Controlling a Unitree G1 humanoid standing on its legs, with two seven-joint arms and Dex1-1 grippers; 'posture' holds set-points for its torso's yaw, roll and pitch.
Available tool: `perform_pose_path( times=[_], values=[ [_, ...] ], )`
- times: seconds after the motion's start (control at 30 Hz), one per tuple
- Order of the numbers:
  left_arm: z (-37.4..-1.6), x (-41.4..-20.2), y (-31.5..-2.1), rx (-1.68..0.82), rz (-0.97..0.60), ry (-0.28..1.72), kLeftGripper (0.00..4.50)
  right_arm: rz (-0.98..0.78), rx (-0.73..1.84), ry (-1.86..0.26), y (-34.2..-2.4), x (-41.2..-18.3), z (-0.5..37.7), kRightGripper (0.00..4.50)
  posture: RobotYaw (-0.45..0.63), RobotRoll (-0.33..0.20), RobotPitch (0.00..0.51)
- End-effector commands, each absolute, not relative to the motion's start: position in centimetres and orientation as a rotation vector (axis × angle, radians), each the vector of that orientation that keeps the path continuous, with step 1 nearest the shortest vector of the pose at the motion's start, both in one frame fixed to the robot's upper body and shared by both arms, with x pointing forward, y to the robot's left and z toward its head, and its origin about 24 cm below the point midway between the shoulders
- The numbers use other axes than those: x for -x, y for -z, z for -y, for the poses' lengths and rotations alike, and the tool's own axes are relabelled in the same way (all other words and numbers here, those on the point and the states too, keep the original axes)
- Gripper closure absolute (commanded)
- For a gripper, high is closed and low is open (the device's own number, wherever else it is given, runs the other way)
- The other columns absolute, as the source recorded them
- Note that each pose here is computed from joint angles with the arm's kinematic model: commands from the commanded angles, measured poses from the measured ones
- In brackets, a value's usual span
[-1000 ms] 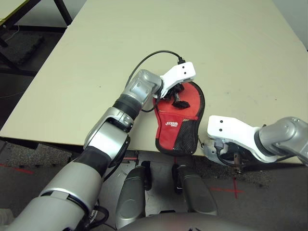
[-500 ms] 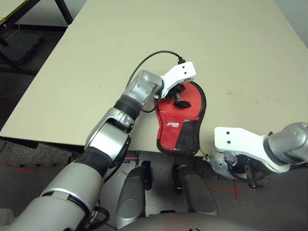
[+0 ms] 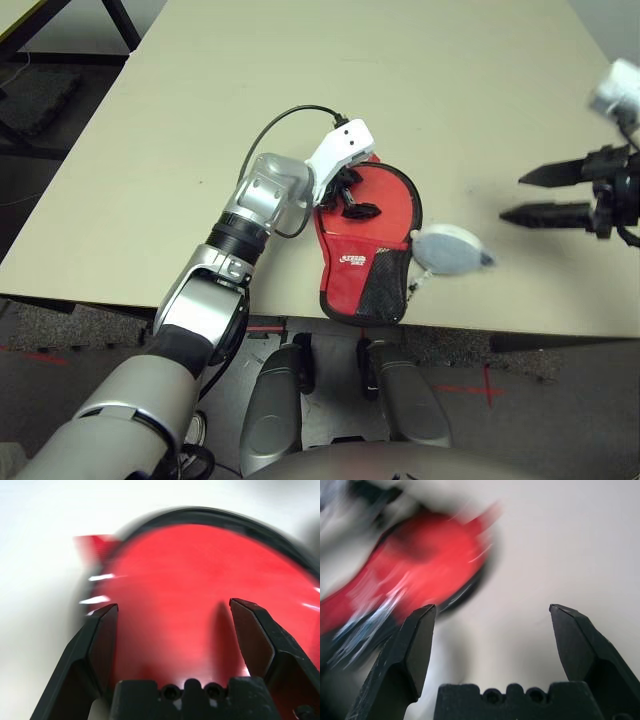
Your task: Store the ping-pong paddle in its case and zip it.
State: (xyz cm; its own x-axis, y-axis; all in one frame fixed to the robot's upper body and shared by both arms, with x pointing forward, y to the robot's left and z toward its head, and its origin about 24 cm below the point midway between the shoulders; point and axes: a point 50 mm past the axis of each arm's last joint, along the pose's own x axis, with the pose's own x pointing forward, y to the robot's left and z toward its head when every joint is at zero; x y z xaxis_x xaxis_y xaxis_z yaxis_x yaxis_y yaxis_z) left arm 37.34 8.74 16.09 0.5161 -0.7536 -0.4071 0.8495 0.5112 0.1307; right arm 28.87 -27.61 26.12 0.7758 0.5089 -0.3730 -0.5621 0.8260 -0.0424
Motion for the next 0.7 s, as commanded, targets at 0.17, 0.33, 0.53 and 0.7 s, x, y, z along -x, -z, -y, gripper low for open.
perform_pose_path(
  times=[0.17, 0.33, 0.53, 0.7],
  values=[
    [-13.9, -39.3, -17.8, -0.152, -0.038, 0.595, 0.0, -0.101, 0.075, -0.107, -21.6, -33.2, 31.8, 0.01, -0.06, 0.0, 0.246],
    [-17.9, -39.6, -16.9, -0.022, 0.035, 0.341, 0.0, 0.007, 0.079, 0.116, -19.0, -34.7, 33.6, 0.01, -0.05, 0.0, 0.246],
    [-21.4, -39.3, -15.5, 0.031, 0.081, 0.115, 0.0, 0.101, 0.049, 0.305, -18.2, -34.9, 35.7, 0.01, -0.03, 0.0, 0.244],
    [-23.5, -38.3, -13.9, -0.006, 0.093, -0.021, 0.0, 0.09, 0.067, 0.392, -17.2, -34.4, 37.2, 0.01, -0.02, 0.0, 0.252]
  ],
)
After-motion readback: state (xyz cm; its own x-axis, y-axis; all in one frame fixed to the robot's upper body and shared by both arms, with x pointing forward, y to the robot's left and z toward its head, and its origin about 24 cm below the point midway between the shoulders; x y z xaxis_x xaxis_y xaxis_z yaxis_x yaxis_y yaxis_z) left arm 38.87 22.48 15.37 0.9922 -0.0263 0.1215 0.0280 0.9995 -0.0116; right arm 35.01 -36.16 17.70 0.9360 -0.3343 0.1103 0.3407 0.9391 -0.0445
